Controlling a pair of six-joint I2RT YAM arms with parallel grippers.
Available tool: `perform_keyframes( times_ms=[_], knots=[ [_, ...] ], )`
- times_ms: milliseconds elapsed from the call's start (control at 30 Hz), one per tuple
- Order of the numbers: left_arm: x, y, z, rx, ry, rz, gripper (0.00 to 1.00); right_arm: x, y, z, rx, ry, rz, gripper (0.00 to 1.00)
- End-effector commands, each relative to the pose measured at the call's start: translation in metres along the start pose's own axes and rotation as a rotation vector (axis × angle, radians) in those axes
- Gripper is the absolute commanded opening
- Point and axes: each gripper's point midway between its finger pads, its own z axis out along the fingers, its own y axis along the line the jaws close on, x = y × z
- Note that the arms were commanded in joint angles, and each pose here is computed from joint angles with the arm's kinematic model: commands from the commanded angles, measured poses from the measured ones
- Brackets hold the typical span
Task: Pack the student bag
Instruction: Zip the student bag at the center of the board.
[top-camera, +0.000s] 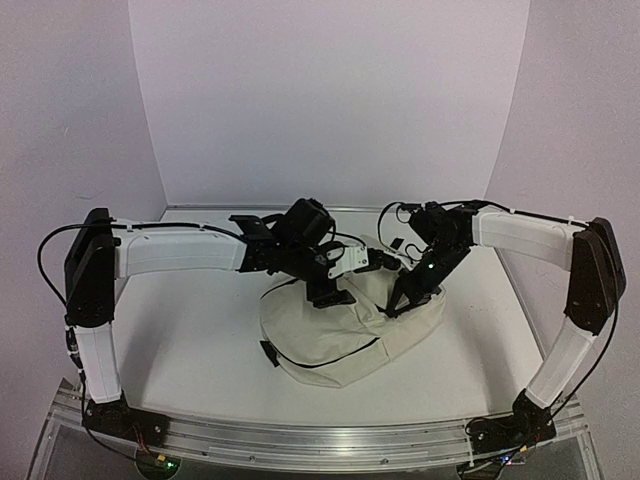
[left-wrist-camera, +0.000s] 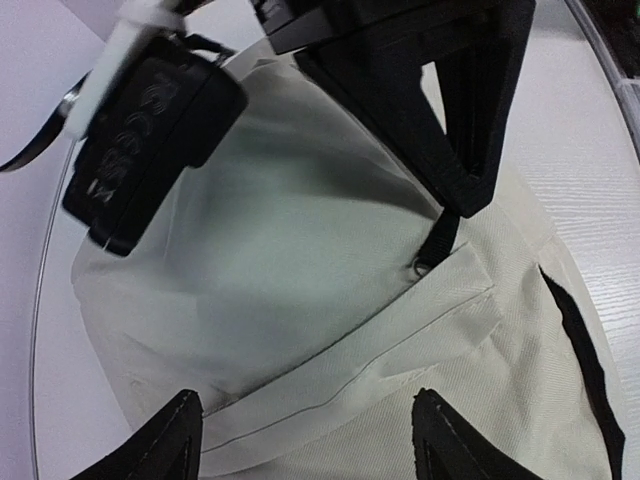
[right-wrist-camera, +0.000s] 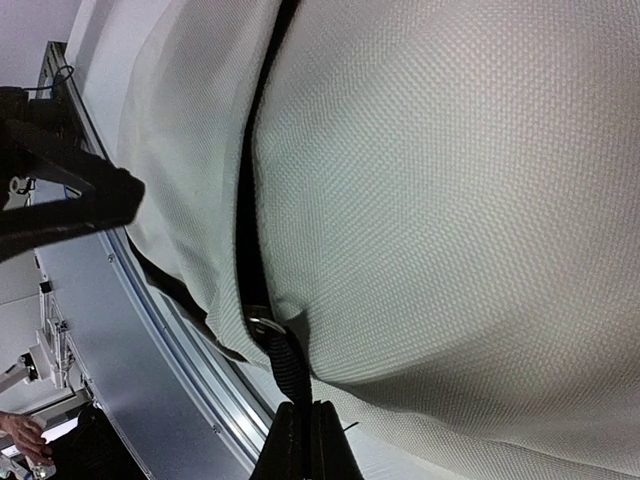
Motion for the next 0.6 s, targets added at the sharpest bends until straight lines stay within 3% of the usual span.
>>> perform_keyframes(
  times_ms=[0,267,467,567],
  knots=[
    [-0.018,-0.005,0.004,0.022,-0.006,0.14,0.69,-0.004,0.006,-0.003,-0.025,-0.006,0.006,0.0],
    [-0.01,-0.031,0.029,0.091,0.065,0.248,0.66,-0.005,0.007,-0.002,-0.033,-0.005,0.007,0.0],
    [0.0,-0.036,0.038,0.082,0.119,0.288,0.45,-0.004,0.008,-0.002,-0.039,-0.004,0.008,0.0],
    [0.004,-0.033,0.035,0.069,0.147,0.277,0.3,-0.001,0.007,-0.002,-0.034,-0.002,0.006,0.0]
  ],
)
